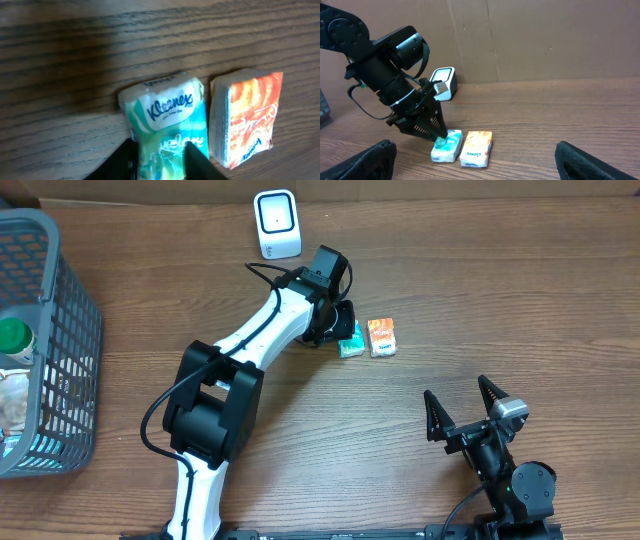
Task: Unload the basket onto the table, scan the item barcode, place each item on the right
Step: 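Set the Kleenex pack beside the orange pack and release, then move the left gripper back over the basket toward the green jar, then grasp the green-lidded jar in the basket with the left gripper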
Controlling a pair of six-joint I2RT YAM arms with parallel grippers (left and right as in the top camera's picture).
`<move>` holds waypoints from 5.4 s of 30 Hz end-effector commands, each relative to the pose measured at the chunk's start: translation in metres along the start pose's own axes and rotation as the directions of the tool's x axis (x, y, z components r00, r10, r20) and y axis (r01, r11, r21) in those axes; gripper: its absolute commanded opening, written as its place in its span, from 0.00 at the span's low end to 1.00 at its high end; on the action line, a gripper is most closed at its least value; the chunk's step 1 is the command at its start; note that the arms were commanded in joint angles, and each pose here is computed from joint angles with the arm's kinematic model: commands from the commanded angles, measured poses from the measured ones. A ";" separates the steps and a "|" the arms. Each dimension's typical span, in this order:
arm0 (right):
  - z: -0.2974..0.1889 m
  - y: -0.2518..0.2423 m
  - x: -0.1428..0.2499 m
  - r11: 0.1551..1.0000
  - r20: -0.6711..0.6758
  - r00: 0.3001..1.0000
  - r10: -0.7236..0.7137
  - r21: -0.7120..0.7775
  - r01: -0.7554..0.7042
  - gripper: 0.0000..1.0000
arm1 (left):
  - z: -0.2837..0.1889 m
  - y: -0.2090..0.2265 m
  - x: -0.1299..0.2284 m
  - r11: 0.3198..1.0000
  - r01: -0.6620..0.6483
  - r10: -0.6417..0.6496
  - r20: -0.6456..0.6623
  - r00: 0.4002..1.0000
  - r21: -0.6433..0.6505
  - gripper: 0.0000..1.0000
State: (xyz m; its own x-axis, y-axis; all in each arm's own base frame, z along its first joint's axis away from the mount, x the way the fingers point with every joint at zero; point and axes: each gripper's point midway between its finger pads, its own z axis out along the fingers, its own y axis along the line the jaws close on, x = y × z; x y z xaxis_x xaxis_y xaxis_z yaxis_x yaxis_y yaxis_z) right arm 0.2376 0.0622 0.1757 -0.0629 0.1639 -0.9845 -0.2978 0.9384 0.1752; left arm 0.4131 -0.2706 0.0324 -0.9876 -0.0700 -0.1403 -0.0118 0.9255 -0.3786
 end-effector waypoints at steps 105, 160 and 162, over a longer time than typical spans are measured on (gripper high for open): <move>0.000 0.000 0.003 1.000 0.001 1.000 0.000 0.001 0.000 1.00 | -0.426 0.494 0.000 0.602 0.727 -0.418 0.645 0.640 -0.330 0.95; 0.000 0.000 0.003 1.000 0.001 1.000 0.000 0.001 0.000 1.00 | -0.267 0.576 -0.031 0.591 0.652 -0.465 0.460 0.757 -0.475 0.98; 0.000 0.000 0.003 1.000 0.001 1.000 0.001 0.001 -0.001 1.00 | -0.266 0.577 -0.032 0.591 0.652 -0.460 0.465 0.756 -0.475 0.98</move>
State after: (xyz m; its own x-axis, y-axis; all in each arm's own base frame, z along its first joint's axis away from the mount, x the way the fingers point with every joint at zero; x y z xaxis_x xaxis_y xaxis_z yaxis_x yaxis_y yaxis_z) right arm 0.2376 0.0621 0.1756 -0.0631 0.1635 -0.9845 -0.2974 0.9386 0.1749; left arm 0.3945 0.3670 0.0741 -0.6761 -0.6362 -0.3716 -0.7179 0.6823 0.1382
